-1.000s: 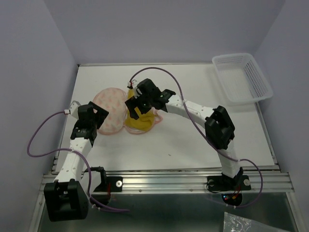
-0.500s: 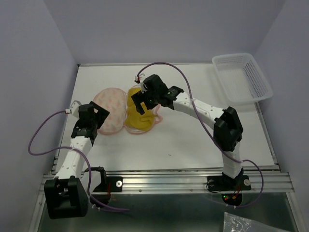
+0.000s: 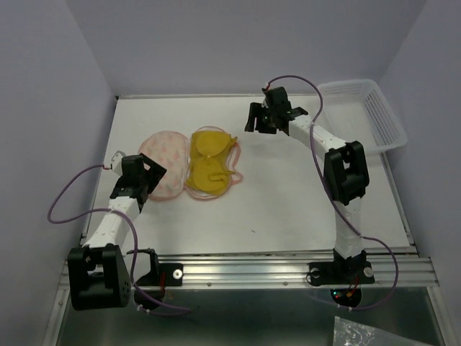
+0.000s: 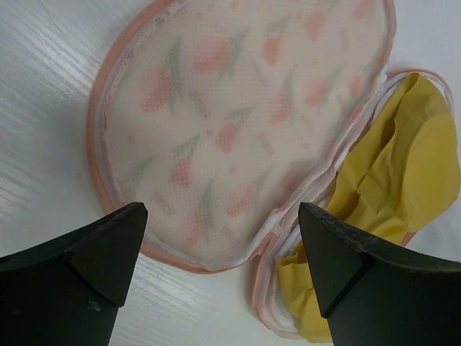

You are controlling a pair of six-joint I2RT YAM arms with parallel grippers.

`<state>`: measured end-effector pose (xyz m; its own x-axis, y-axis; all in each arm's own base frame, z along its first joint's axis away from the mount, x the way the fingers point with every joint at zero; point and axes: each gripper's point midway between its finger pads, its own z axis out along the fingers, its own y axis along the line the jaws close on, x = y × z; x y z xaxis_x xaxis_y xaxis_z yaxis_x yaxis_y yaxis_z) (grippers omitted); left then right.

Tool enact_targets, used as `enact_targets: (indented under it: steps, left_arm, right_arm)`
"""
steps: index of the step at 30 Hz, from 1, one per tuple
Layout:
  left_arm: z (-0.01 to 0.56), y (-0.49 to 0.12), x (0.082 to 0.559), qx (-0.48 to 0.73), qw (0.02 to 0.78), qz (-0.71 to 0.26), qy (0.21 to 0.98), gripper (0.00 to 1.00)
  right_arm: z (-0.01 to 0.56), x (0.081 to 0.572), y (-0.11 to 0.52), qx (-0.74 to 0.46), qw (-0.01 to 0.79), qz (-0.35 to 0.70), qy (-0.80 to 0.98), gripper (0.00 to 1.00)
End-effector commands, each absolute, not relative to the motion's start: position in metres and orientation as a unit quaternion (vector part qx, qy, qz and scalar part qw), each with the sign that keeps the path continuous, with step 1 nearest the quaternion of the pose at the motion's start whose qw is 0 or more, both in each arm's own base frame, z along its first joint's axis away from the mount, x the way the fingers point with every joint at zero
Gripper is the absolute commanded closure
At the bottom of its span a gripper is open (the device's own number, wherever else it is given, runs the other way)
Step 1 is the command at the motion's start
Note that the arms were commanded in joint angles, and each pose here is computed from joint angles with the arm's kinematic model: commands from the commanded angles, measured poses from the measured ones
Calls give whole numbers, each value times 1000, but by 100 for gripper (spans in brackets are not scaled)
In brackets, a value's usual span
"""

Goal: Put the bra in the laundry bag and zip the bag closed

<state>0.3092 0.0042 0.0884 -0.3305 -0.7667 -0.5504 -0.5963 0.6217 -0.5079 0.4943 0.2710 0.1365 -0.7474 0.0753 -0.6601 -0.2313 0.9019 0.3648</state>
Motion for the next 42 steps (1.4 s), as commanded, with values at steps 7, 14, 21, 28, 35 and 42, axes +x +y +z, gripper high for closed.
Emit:
enact_targets:
  steps: [7,14,21,28,35,42]
  left_arm:
    - [75,5,318,-410,390,-99,818,1]
    - [62,7,322,-407,374,-86,829,1]
    - [54,7,322,-406,362,-80,836,1]
    - [52,7,321,-405,361,-77,837,1]
    - [59,7,322,-402,369,-82,834,1]
    - [59,7,327,-402,375,-83,831,1]
  right_arm:
    - [123,545,323,14,335,328,883,36]
    - [90,551,336,34,301,350,886,46]
    - [94,539,346,22,281,389,877,68]
    - [88,529,350,20,259,402,878,69]
    - [91,522,350,12,252,410,876,90]
    - [114,507,363,-33,249,445,860,99]
